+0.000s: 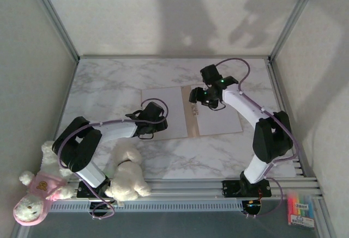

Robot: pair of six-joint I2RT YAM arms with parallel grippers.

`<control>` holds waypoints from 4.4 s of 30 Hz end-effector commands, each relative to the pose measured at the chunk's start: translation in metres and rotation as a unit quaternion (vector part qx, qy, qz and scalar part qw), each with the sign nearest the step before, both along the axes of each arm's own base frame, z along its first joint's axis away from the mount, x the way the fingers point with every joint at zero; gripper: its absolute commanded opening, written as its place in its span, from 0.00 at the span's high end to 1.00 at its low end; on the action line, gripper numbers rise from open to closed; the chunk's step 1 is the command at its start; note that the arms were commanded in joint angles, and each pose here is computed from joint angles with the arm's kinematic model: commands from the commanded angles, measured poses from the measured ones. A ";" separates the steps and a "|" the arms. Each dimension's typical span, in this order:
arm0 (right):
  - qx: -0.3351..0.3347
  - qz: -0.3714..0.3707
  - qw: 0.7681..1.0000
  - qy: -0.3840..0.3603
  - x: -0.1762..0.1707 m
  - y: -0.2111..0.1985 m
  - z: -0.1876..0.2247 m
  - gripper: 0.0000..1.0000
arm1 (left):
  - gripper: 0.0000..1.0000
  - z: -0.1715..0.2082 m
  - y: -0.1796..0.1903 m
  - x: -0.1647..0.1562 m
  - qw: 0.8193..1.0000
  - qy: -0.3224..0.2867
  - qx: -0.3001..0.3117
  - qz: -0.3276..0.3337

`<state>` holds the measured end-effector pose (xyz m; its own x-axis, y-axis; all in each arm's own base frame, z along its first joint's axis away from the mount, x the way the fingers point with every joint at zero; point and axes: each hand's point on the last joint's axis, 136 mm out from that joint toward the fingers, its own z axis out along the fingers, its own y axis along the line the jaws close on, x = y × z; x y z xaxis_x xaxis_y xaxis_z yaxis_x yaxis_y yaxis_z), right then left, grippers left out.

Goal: Put the files into the folder

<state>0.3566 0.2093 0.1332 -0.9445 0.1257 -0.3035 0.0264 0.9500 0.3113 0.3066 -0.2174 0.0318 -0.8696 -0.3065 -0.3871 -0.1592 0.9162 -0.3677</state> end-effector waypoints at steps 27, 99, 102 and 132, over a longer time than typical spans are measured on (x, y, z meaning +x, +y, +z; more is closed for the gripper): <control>-0.091 0.013 0.993 0.077 0.005 0.013 -0.054 0.63 | 0.50 -0.036 0.019 -0.010 0.998 0.045 0.041 -0.006; -0.154 0.050 0.982 0.100 -0.003 -0.002 -0.074 0.98 | 0.53 -0.059 0.026 -0.024 0.994 0.089 0.061 -0.010; -0.163 0.053 0.980 0.102 -0.004 -0.004 -0.076 0.99 | 0.53 -0.059 0.025 -0.024 0.994 0.088 0.061 -0.011; -0.265 0.084 0.956 0.097 -0.011 -0.018 -0.095 1.00 | 0.54 -0.064 0.026 -0.027 0.994 0.096 0.059 -0.003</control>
<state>0.3549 0.2064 0.0568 -0.9762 -0.1394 -0.1660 -0.1190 0.9847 -0.1270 0.3205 -0.2160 0.0181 -0.8684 -0.2902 -0.4021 -0.1484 0.9258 -0.3476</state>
